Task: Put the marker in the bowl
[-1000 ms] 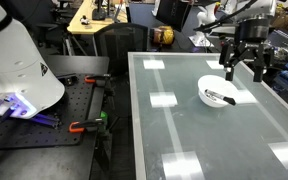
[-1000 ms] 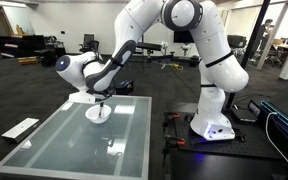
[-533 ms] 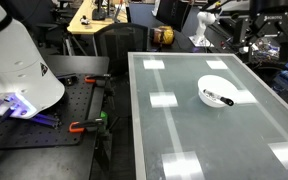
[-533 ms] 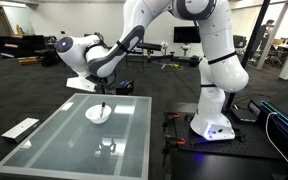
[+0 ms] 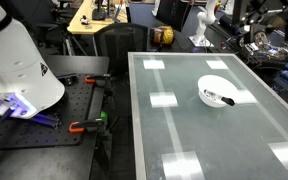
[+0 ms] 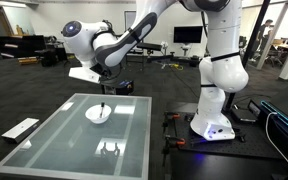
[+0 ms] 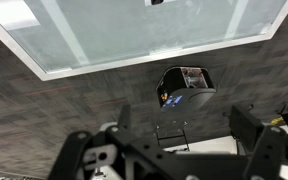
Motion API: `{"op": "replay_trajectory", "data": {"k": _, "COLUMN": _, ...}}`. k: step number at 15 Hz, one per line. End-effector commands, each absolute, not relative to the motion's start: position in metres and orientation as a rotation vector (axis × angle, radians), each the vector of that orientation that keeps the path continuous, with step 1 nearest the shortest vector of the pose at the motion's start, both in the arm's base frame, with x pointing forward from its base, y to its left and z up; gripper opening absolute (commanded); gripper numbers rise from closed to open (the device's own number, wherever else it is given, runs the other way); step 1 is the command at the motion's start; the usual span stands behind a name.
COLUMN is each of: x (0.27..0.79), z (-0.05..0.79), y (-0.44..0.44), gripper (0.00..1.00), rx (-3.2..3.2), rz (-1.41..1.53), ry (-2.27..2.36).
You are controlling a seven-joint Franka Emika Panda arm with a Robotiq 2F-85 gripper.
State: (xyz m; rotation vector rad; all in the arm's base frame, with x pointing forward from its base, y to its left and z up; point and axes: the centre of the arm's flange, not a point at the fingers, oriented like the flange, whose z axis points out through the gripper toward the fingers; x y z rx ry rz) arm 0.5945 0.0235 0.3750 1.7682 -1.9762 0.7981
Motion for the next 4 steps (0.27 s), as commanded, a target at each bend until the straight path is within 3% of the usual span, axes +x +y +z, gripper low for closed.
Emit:
{"op": "replay_trajectory", "data": {"k": 1, "x": 0.5938, "z": 0.3749, "y": 0.0232, "gripper": 1.00, "rx": 1.768, "rz": 0.797, "ry": -1.976}}
{"op": "replay_trajectory", "data": {"k": 4, "x": 0.5934, "z": 0.3741, "y": 0.0224, "gripper": 1.00, "rx": 1.767, "rz": 0.795, "ry": -1.976}}
